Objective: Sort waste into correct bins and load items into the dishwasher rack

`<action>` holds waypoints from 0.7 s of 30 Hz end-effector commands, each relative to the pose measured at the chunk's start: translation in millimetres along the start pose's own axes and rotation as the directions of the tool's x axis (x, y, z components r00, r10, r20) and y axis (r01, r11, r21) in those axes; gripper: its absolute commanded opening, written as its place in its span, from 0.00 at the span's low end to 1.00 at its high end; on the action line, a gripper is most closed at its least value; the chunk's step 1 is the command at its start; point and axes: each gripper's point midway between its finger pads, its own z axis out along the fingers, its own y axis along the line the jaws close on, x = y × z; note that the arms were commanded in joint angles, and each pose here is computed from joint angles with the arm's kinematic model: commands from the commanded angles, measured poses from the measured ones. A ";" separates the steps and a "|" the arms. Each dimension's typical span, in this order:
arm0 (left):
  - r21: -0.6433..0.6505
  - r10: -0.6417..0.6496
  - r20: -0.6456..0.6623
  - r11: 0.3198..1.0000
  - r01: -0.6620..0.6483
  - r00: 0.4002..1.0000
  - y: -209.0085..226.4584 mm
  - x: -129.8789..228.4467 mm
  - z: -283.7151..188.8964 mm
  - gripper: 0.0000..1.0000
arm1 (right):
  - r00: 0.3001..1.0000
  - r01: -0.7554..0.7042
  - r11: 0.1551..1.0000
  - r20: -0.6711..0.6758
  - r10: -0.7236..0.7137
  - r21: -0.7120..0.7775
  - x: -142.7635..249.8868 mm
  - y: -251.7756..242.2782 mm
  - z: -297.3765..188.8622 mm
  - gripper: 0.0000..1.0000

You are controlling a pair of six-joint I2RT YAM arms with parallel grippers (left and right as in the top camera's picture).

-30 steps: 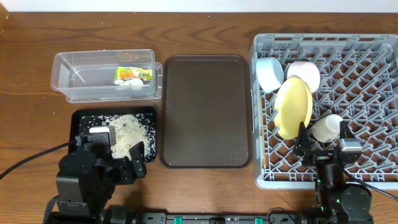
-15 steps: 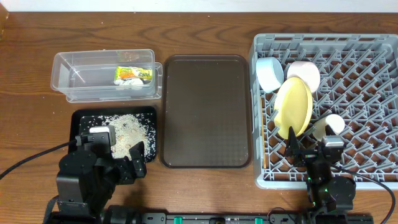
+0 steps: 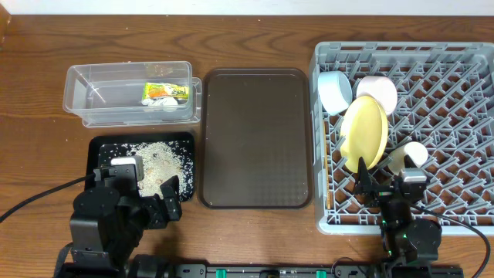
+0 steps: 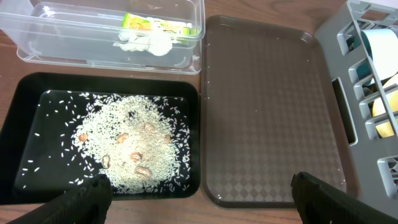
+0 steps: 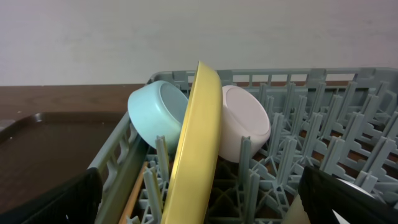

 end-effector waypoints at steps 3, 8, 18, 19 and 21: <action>-0.005 -0.007 0.001 1.000 0.007 1.000 1.0 1.2 0.6 0.95 | 1.000 0.016 1.000 0.002 -0.016 -0.011 0.7 2.5 -0.1 0.99; -0.005 -0.007 0.001 1.000 0.007 1.000 0.9 1.1 0.5 0.95 | 1.000 0.016 1.000 0.001 -0.016 -0.011 0.8 2.5 -0.1 0.99; -0.005 -0.007 0.001 1.000 0.007 1.000 1.0 1.2 0.6 0.95 | 1.000 0.016 1.000 0.001 -0.016 -0.011 0.8 2.5 -0.1 0.99; -0.005 -0.007 0.001 1.000 0.007 1.000 0.9 1.1 0.6 0.95 | 1.000 0.016 1.000 0.001 -0.016 -0.011 0.8 2.5 -0.1 0.99; -0.006 -0.006 0.003 1.000 0.006 1.000 1.4 2.1 -0.7 0.95 | 1.000 0.016 1.000 0.001 -0.016 -0.012 0.8 2.6 -0.1 0.99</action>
